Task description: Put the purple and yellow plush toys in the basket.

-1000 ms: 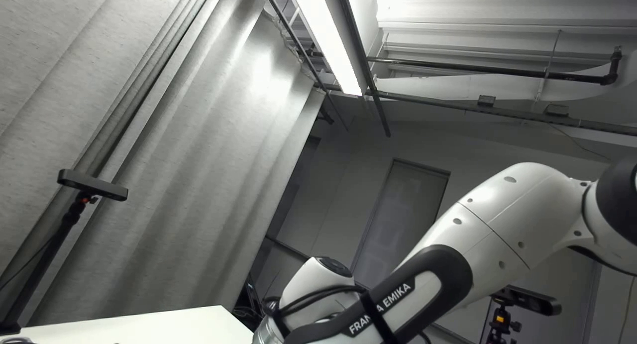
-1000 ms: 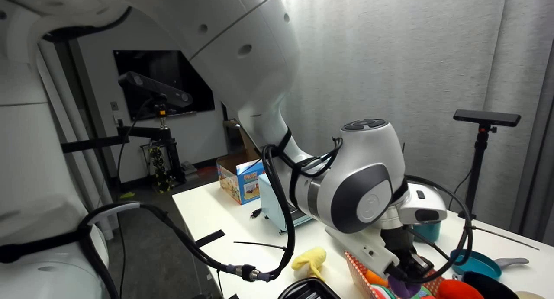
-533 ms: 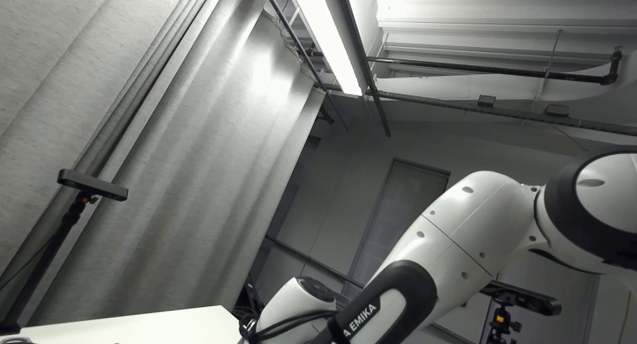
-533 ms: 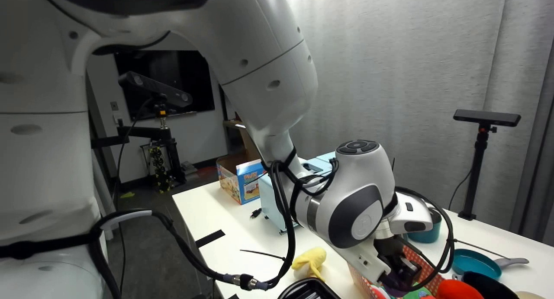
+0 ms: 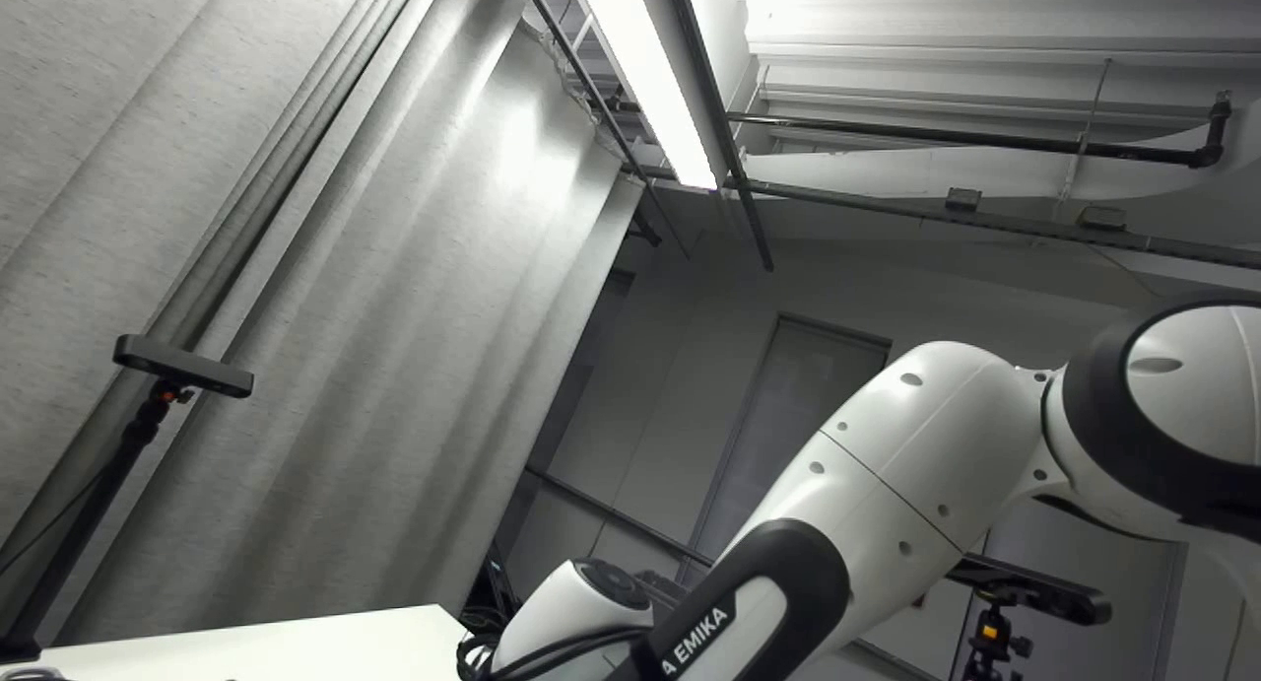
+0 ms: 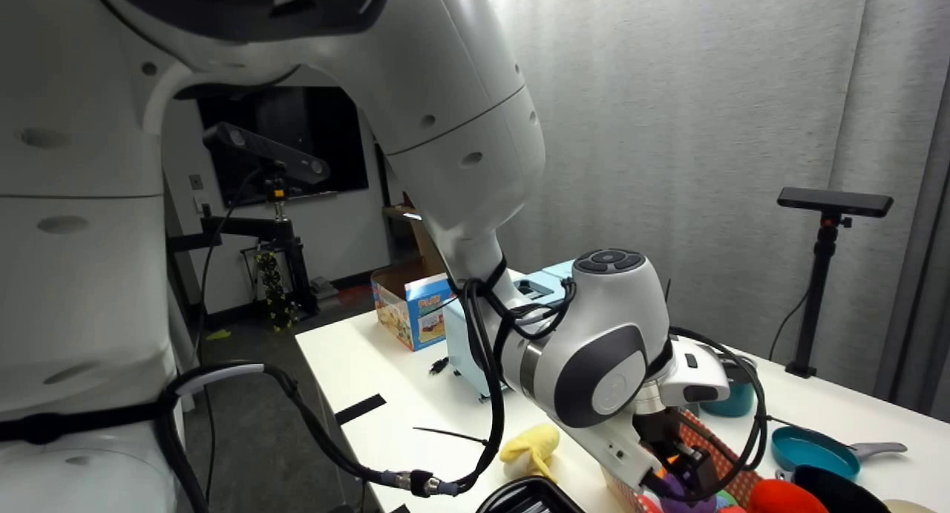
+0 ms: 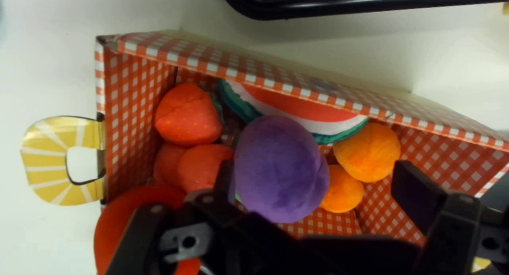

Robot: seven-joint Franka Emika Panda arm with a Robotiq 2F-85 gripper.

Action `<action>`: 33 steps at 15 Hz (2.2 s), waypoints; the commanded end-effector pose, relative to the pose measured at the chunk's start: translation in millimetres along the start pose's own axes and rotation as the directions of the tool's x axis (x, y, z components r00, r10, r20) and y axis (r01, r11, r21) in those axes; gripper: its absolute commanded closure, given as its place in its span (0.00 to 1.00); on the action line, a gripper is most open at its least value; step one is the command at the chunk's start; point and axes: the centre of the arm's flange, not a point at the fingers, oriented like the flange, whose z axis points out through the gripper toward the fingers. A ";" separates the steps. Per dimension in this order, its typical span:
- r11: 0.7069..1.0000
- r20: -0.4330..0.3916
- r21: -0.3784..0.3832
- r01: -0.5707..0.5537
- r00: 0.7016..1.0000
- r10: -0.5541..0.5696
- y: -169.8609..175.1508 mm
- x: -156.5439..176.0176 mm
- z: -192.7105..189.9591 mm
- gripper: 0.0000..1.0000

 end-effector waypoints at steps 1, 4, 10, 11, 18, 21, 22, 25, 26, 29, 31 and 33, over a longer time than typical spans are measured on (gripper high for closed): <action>0.998 -0.030 0.050 0.026 0.999 -0.025 -13.9 -6.8 -13.9 0.00; 0.993 -0.011 0.106 0.058 0.998 -0.057 -42.1 -22.9 -22.2 0.00; 0.975 0.026 0.178 0.135 0.989 -0.142 -94.1 -58.5 -27.1 0.00; 0.972 0.038 0.186 0.142 0.988 -0.152 -100.2 -63.9 -23.3 0.00; 0.962 0.126 0.226 0.152 0.975 -0.183 -123.0 -98.0 13.0 0.00; 0.946 0.151 0.270 0.177 0.963 -0.223 -136.5 -108.5 33.4 0.00; 0.941 0.156 0.283 0.188 0.959 -0.238 -141.0 -111.4 38.0 0.00; 0.924 0.139 0.313 0.220 0.952 -0.273 -158.3 -113.8 45.0 0.00; 0.919 0.129 0.320 0.230 0.950 -0.283 -163.5 -114.0 46.2 0.00; 0.904 0.088 0.332 0.271 0.945 -0.316 -175.6 -110.9 46.9 0.00; 0.892 0.062 0.335 0.302 0.938 -0.341 -179.4 -108.2 47.6 0.00; 0.882 0.044 0.339 0.328 0.931 -0.364 -182.7 -107.4 49.2 0.00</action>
